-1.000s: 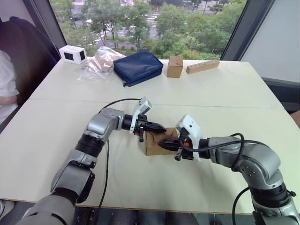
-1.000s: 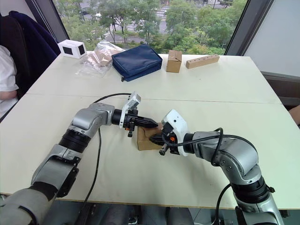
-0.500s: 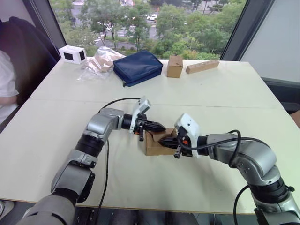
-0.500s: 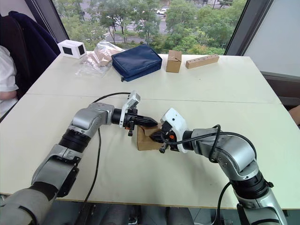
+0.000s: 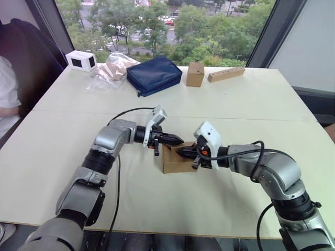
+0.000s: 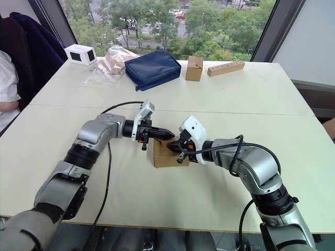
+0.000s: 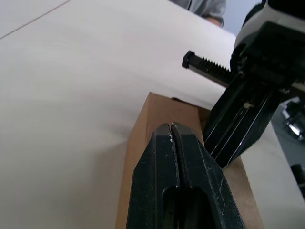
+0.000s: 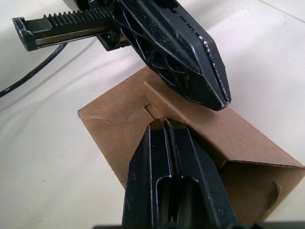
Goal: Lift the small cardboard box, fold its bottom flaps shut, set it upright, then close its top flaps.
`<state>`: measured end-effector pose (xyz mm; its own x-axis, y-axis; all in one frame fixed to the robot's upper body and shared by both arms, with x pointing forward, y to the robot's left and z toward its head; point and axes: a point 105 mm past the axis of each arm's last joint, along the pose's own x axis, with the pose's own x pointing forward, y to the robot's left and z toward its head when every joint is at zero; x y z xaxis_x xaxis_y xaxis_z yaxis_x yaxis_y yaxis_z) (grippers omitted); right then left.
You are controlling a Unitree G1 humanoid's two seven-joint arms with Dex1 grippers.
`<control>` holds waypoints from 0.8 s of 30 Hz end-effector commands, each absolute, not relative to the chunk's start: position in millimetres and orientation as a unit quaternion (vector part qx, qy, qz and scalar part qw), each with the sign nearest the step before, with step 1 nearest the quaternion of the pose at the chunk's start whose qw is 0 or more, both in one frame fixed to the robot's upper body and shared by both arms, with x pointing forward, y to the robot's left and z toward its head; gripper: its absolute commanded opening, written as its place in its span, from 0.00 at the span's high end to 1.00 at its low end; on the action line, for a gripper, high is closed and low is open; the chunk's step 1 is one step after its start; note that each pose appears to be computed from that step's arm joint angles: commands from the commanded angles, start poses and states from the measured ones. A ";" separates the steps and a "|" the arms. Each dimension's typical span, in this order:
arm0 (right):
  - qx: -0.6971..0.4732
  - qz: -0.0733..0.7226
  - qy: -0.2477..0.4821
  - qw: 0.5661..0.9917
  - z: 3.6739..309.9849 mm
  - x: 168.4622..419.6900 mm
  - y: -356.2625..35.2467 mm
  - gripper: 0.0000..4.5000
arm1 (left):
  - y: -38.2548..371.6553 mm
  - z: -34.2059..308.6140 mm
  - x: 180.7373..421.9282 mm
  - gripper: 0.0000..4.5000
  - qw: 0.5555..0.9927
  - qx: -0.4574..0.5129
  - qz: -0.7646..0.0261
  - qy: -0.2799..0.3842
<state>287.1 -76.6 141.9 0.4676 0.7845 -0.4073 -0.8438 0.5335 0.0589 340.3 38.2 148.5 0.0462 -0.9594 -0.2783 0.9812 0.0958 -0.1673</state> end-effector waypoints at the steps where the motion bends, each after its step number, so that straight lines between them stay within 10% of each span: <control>1: -0.070 0.491 0.170 0.852 161.1 277.4 -79.4 1.00 | 37.2 144.4 335.3 1.00 0.715 0.056 -0.678 0.161; 15: -0.057 0.467 0.124 0.874 192.6 285.9 -89.9 1.00 | 44.5 152.7 327.5 1.00 0.715 0.086 -0.679 0.141; 24: -0.070 0.453 0.179 0.871 144.5 293.7 -89.5 1.00 | 56.9 147.9 314.0 1.00 0.719 0.061 -0.672 0.169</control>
